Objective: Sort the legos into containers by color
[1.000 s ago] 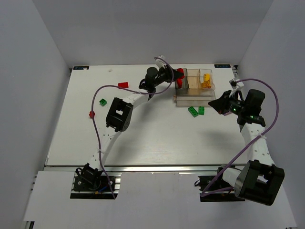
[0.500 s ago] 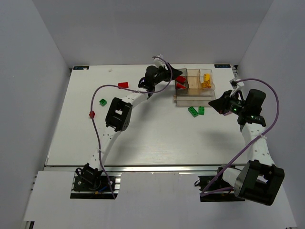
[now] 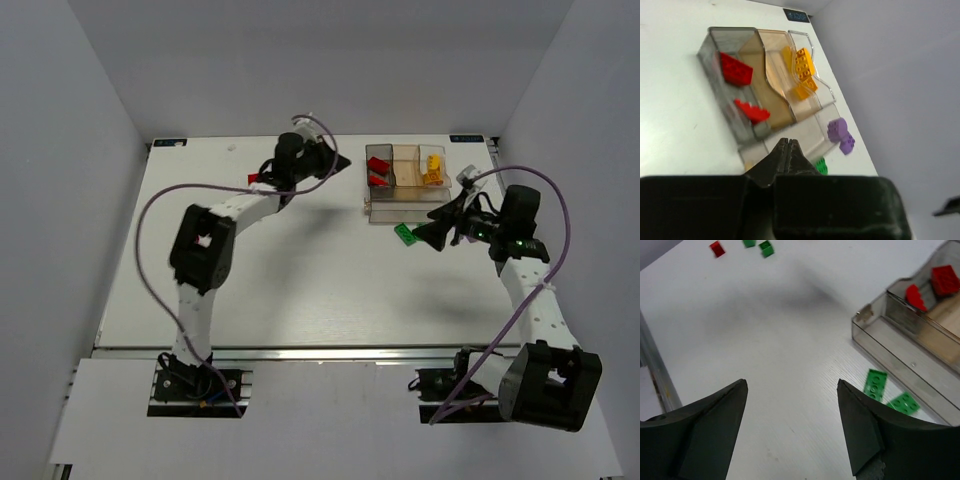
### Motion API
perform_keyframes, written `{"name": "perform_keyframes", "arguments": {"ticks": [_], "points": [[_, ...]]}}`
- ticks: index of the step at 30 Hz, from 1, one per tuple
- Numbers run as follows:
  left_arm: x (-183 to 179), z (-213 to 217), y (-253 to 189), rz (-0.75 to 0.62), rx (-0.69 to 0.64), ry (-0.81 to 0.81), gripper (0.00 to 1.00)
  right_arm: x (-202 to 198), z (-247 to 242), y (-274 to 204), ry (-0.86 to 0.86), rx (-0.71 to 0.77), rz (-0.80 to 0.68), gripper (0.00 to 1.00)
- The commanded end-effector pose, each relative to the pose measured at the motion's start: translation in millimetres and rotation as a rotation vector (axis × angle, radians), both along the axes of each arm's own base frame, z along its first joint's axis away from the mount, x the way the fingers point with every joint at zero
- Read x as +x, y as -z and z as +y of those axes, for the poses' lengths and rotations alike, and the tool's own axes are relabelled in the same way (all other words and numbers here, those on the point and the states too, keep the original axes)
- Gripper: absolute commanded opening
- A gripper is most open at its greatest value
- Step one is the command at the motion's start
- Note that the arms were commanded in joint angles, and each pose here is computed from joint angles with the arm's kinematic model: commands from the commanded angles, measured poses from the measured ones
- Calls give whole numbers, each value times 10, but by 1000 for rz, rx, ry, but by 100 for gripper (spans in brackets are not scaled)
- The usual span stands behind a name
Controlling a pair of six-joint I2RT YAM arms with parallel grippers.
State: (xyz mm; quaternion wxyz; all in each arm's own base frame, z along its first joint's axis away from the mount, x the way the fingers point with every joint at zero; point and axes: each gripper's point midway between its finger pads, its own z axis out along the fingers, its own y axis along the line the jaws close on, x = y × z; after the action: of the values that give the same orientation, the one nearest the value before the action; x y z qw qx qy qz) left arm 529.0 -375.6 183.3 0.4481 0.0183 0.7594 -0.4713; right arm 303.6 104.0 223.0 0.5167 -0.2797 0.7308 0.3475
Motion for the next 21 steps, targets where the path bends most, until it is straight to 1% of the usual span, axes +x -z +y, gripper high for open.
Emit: {"name": "perform_keyframes", "arguments": {"ticks": [1, 2, 3, 4, 5, 6, 7, 8, 9, 10, 11, 12, 14, 15, 16, 17, 19, 20, 21], "points": [[-421, 674, -787, -75, 70, -119, 0, -93, 278, -234, -153, -96, -151, 78], [-497, 917, -448, -22, 153, -187, 0, -92, 343, -262, -194, -132, -198, 79], [-625, 1066, -303, 37, 215, -222, 11, -44, 353, -235, -201, -147, -188, 80], [-668, 1264, -265, 65, 255, -278, 23, -39, 458, -356, -233, -156, -210, 80], [-767, 1483, -335, 76, 300, -332, 34, -32, 487, -365, -240, -159, -197, 80], [-908, 1750, -76, 154, 409, -411, 53, -32, 583, -370, -253, -152, -175, 81], [-971, 1919, -38, 170, 450, -450, 62, -17, 619, -384, -251, -148, -170, 82], [-1053, 2096, -102, 168, 480, -492, 72, 24, 657, -422, -242, -142, -189, 82], [-1195, 2324, 71, 236, 570, -559, 89, 3, 743, -411, -236, -123, -155, 82], [-1235, 2548, 117, 275, 611, -619, 96, 12, 763, -389, -225, -114, -142, 82], [-1381, 2733, 241, 352, 673, -658, 98, 90, 755, -351, -183, -118, -151, 82], [-1403, 2867, 261, 372, 702, -697, 98, 81, 796, -323, -166, -101, -111, 82], [-1459, 3145, 347, 442, 735, -763, 98, 117, 852, -346, -149, -114, -101, 81], [-1523, 3248, 427, 493, 761, -777, 98, 158, 826, -305, -110, -136, -68, 79], [-1556, 3345, 471, 517, 770, -799, 98, 150, 864, -328, -112, -134, -56, 78], [-1577, 3481, 495, 539, 769, -827, 98, 158, 886, -319, -112, -131, -40, 73], [-1637, 3624, 527, 557, 771, -859, 98, 129, 919, -289, -121, -129, -34, 68], [-1646, 3765, 532, 569, 769, -887, 98, 101, 944, -267, -129, -126, -31, 63], [-1652, 3835, 537, 577, 770, -901, 97, 70, 946, -197, -134, -126, -16, 56]]}}
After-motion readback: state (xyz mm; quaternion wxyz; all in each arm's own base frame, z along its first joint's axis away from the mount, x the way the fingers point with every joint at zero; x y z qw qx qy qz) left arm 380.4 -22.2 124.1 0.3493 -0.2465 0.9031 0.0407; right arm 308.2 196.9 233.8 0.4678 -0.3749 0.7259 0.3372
